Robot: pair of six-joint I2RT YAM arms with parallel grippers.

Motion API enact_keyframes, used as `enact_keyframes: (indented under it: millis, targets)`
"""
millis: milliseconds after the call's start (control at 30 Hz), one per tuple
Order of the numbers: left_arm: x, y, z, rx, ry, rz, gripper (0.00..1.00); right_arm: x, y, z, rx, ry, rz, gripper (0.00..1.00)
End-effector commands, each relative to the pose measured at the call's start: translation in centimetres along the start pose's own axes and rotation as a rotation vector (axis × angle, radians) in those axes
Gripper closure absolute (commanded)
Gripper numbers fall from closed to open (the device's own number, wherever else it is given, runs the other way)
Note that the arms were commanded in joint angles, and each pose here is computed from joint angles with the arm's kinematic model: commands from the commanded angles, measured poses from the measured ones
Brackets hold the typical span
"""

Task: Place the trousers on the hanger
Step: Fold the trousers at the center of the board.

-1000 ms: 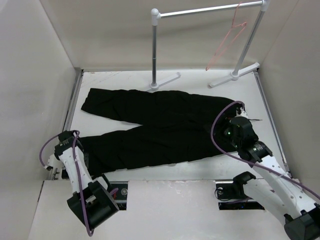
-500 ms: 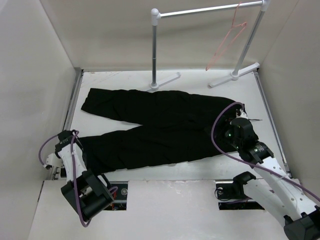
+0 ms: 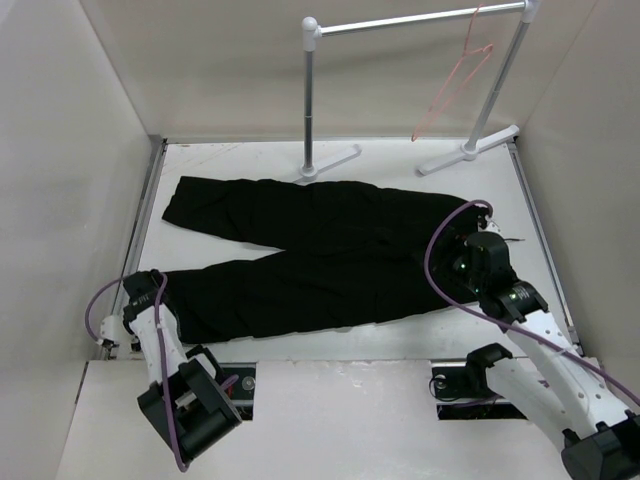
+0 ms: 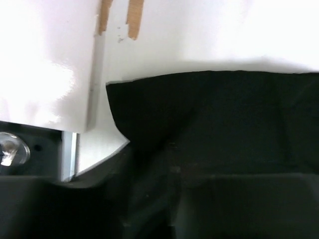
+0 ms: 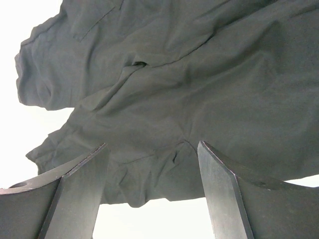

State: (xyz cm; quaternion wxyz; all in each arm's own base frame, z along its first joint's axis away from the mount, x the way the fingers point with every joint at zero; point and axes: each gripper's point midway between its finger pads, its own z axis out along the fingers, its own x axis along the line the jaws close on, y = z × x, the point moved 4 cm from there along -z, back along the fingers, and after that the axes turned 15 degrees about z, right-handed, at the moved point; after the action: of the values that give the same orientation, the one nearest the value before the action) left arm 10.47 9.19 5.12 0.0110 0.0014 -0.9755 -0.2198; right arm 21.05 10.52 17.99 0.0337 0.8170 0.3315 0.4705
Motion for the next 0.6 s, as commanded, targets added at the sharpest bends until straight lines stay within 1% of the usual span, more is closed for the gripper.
enact_keyframes:
  millis: [0, 33, 67, 133, 167, 200, 233, 267, 333, 400, 433, 500, 567]
  targets:
    - [-1.4, 1.6, -1.0, -0.043, -0.075, -0.065, 0.87, 0.7, 1.1, -0.5, -0.046, 0.02, 0.002, 0.24]
    - [-2.2, 2.7, -2.1, -0.066, -0.113, -0.061, 0.9, 0.2, 1.3, -0.5, -0.061, 0.004, 0.009, 0.25]
    - [-2.5, 3.0, -2.6, -0.067, -0.125, -0.06, 0.91, -0.3, 1.6, -0.7, -0.08, -0.015, 0.017, 0.28]
    - [-3.9, 4.0, -4.0, -0.067, -0.188, -0.057, 0.92, -1.8, 2.5, -1.2, -0.137, -0.076, 0.038, 0.38]
    - [-4.6, 4.7, -4.9, -0.092, -0.213, -0.049, 0.92, -2.8, 3.0, -1.5, -0.169, -0.122, 0.046, 0.46]
    - [-5.0, 5.3, -5.5, -0.113, -0.226, -0.045, 0.92, -3.9, 3.4, -1.7, -0.198, -0.173, 0.053, 0.59]
    - [-5.5, 5.8, -6.4, -0.136, -0.244, -0.033, 0.92, -5.1, 3.7, -1.8, -0.226, -0.228, 0.062, 0.68]
    - [-6.0, 6.3, -7.1, -0.161, -0.257, -0.011, 0.92, -6.3, 4.2, -1.9, -0.261, -0.275, 0.083, 0.71]
    - [-6.8, 7.1, -8.4, -0.21, -0.271, 0.019, 0.92, -8.0, 4.9, -1.8, -0.319, -0.339, 0.129, 0.73]
    - [-7.3, 7.8, -9.3, -0.258, -0.279, 0.031, 0.92, -8.9, 5.9, -2.0, -0.36, -0.396, 0.164, 0.66]
    - [-7.7, 8.1, -9.6, -0.27, -0.285, 0.034, 0.92, -9.7, 6.4, -2.1, -0.391, -0.434, 0.188, 0.6]
    - [-8.7, 8.6, -9.6, -0.268, -0.277, 0.047, 0.92, -11.2, 6.9, -2.2, -0.426, -0.499, 0.234, 0.5]
    - [-9.4, 9.2, -9.0, -0.265, -0.255, 0.061, 0.92, -12.0, 6.5, -2.0, -0.407, -0.524, 0.273, 0.48]
